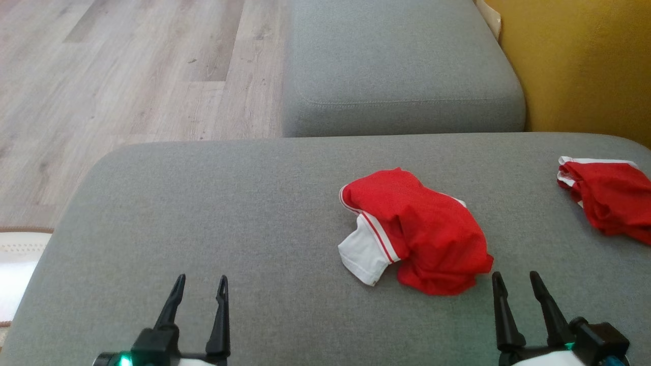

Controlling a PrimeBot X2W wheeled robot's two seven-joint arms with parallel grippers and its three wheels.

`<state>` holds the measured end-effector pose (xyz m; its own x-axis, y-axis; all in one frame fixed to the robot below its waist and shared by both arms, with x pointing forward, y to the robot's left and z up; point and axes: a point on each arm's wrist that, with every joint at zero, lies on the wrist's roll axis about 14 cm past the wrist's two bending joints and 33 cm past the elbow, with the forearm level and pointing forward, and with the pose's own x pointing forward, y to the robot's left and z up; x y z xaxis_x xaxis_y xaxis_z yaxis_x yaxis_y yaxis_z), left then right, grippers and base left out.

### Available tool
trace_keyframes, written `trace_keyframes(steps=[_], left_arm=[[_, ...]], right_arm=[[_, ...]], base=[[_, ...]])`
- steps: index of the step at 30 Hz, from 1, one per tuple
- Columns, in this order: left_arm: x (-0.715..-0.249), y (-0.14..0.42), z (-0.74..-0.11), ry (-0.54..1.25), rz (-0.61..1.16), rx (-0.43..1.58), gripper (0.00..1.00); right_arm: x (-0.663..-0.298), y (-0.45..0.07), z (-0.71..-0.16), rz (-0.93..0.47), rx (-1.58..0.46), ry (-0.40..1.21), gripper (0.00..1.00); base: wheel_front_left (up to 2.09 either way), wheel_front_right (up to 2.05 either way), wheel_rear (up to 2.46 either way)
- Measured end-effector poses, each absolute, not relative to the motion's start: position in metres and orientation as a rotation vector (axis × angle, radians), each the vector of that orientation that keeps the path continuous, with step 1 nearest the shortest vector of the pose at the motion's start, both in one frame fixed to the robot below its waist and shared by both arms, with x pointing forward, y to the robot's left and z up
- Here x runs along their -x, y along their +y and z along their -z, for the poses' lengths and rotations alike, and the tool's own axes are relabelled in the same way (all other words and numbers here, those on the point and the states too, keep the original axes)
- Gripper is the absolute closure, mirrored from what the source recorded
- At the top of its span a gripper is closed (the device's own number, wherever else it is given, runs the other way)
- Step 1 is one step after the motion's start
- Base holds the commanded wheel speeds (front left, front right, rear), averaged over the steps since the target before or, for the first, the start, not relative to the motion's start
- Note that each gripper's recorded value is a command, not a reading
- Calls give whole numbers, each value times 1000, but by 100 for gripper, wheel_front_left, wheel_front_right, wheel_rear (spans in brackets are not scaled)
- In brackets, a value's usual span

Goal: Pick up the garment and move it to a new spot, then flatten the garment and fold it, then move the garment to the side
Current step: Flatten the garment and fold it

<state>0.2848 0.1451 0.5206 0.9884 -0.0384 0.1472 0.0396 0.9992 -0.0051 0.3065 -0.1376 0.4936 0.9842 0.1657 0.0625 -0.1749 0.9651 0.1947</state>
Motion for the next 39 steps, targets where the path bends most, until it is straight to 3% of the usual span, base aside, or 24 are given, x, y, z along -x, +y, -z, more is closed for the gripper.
trace_keyframes(steps=[39], left_arm=[[-284,142,-505,-96,58,-14,0]], right_arm=[[-308,-137,-488,-172,-204,-23,0]], base=[[0,0,0]])
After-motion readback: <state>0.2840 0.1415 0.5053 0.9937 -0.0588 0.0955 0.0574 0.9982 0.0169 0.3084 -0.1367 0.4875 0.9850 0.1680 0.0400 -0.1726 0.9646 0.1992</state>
